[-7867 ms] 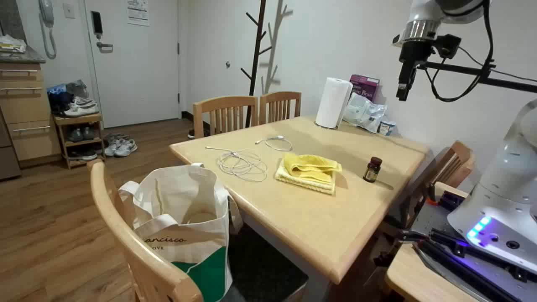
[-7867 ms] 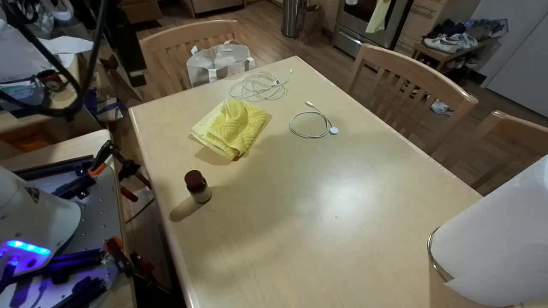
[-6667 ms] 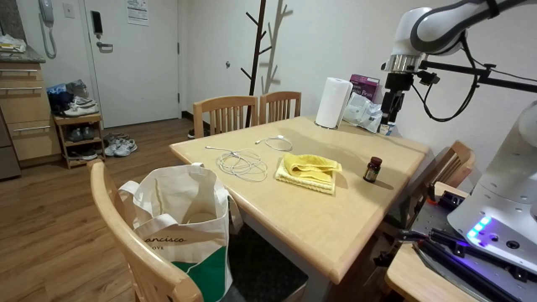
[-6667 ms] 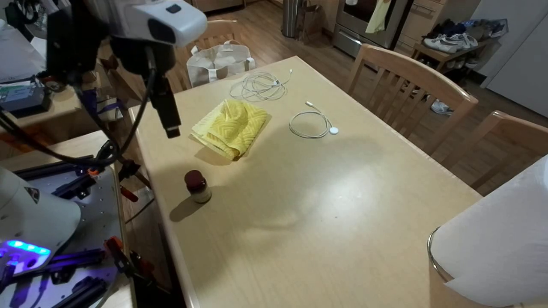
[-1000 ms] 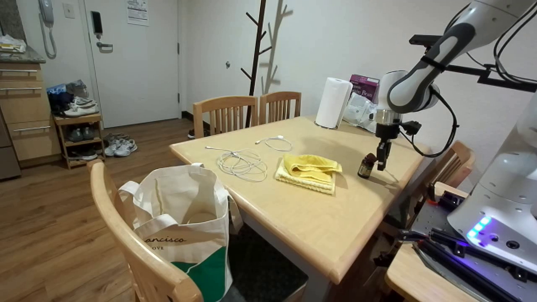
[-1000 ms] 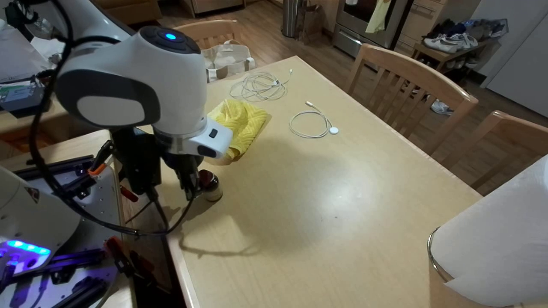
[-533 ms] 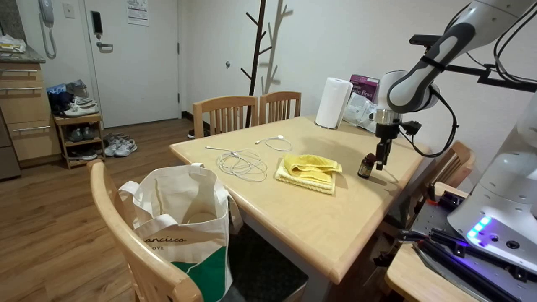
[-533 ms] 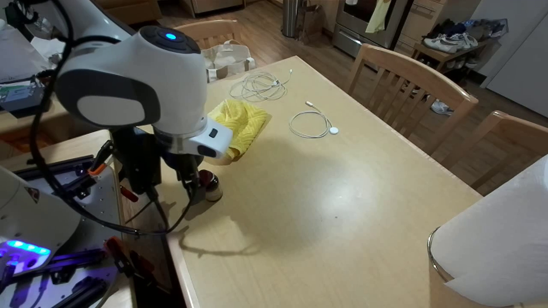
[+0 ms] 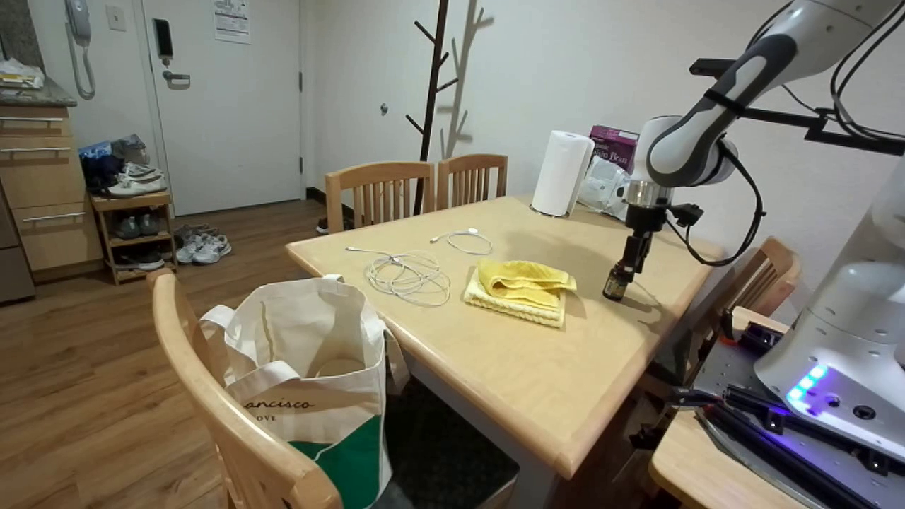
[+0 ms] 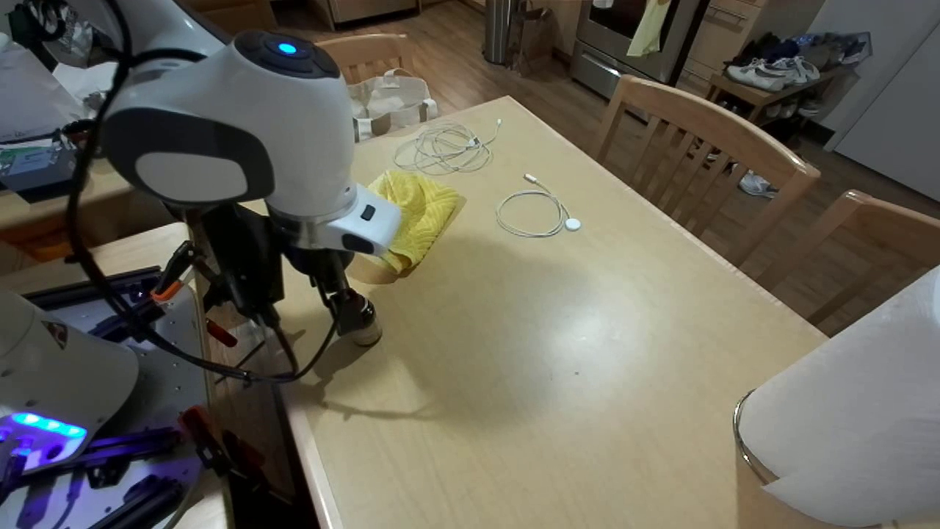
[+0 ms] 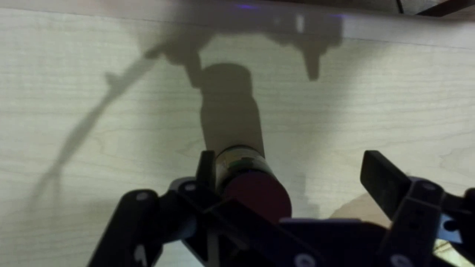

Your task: Move the bottle closer to the right white cable

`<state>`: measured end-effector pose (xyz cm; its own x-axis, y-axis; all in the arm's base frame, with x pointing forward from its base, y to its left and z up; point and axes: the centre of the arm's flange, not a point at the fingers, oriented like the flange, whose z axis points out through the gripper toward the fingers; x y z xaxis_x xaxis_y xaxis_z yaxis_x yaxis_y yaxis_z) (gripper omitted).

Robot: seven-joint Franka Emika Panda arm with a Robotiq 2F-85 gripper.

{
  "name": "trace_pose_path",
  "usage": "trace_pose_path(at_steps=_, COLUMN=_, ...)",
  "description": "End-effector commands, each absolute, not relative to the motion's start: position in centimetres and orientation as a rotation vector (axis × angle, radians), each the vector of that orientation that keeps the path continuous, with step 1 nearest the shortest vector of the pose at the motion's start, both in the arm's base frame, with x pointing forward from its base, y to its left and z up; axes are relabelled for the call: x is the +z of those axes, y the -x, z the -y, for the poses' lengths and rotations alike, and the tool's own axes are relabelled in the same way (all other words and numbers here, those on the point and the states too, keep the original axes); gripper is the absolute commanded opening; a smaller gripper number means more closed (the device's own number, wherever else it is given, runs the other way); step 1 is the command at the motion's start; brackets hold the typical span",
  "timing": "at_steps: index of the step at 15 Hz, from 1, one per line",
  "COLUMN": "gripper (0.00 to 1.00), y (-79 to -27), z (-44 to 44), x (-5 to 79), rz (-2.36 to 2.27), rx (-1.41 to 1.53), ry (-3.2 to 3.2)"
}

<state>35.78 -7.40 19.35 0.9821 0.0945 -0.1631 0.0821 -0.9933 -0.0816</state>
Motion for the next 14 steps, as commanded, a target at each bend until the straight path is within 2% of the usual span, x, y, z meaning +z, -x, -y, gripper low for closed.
trace_pose_path(at_steps=1, gripper=1.0, y=-31.4, z=5.6, x=19.3, rz=0.19, rx=0.184, ry=3.047)
trace_pose_path(at_steps=14, gripper=1.0, y=-31.7, z=7.0, x=18.4, rz=0.135, rx=0.123, ry=3.07)
